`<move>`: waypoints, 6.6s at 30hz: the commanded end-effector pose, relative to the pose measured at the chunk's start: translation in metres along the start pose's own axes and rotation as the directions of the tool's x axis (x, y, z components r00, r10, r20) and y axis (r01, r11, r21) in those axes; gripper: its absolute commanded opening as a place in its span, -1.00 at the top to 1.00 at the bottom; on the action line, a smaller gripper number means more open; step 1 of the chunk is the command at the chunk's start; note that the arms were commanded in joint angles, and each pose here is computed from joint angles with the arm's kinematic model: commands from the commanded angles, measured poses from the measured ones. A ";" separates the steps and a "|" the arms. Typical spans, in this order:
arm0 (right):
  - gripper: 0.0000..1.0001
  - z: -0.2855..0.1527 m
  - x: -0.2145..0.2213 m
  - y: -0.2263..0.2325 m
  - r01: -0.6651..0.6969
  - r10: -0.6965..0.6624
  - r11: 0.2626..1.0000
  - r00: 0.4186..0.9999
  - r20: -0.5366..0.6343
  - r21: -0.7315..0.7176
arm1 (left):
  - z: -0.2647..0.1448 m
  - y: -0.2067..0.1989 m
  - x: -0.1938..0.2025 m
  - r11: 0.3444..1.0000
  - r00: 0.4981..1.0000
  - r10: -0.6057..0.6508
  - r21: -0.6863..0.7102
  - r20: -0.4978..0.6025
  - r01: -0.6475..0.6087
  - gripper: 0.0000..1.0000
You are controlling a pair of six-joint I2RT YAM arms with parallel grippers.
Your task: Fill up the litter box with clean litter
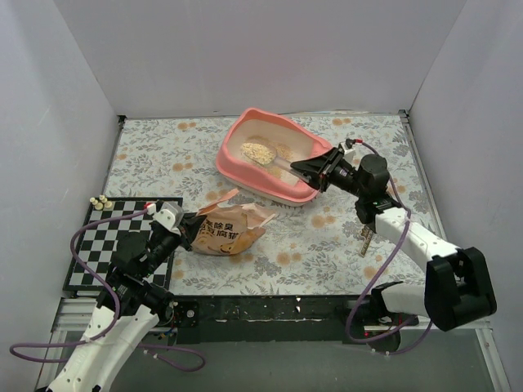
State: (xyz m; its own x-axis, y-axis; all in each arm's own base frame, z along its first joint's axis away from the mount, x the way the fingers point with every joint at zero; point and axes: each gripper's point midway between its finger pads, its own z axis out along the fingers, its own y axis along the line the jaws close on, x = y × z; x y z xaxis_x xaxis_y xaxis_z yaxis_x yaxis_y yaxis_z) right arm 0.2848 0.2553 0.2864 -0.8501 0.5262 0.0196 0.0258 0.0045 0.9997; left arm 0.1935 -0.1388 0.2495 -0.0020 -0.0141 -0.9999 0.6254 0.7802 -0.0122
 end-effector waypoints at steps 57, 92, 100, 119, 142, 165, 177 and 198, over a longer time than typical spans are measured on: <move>0.97 -0.135 -0.152 -0.014 0.298 -0.861 0.217 0.507 0.038 0.929 | -0.012 -0.012 -0.049 0.998 0.987 -0.053 0.042 0.151 0.047 1.00; 0.02 -0.128 -0.175 -0.178 0.302 -0.689 0.280 0.724 -0.028 0.911 | 0.003 -0.013 -0.038 0.998 0.994 -0.020 0.068 0.105 0.012 1.00; 0.08 -0.072 -0.119 -0.148 0.574 -0.596 0.341 0.744 -0.302 0.744 | 0.007 -0.015 -0.038 0.996 0.996 -0.003 0.087 0.089 -0.005 1.00; 0.04 -0.026 -0.036 -0.220 0.713 -0.500 0.251 0.675 -0.543 0.655 | 0.014 -0.031 -0.060 0.977 0.992 0.062 0.198 0.107 -0.083 1.00; -0.06 0.012 -0.125 -0.149 0.826 -0.786 0.293 0.495 -0.370 0.482 | 0.059 -0.085 -0.070 0.764 0.984 0.136 0.619 0.118 -0.180 1.00; -0.14 -0.054 0.026 -0.094 0.869 -0.960 0.079 -0.066 -0.272 -0.488 | 0.013 -0.086 -0.062 0.815 0.991 0.101 0.564 0.085 -0.132 1.00; -0.12 -0.050 0.078 -0.106 0.746 -0.974 0.104 -0.057 -0.218 -0.658 | 0.000 -0.065 -0.065 0.906 0.988 0.107 0.400 0.109 -0.142 1.00; 0.07 -0.048 0.106 -0.075 0.705 -0.987 0.134 0.157 -0.031 -0.696 | 0.002 -0.060 -0.052 0.919 0.993 0.091 0.379 0.073 -0.112 1.00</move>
State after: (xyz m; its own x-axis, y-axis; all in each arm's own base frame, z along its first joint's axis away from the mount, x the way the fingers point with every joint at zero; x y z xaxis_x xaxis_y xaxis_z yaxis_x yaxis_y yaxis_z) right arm 0.1692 0.2643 0.1616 -0.2779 -0.1097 -0.9543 -0.9431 -0.1577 0.2928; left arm 0.1580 -0.1864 0.2615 -0.0319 0.0907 -0.9954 0.8801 0.4746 0.0150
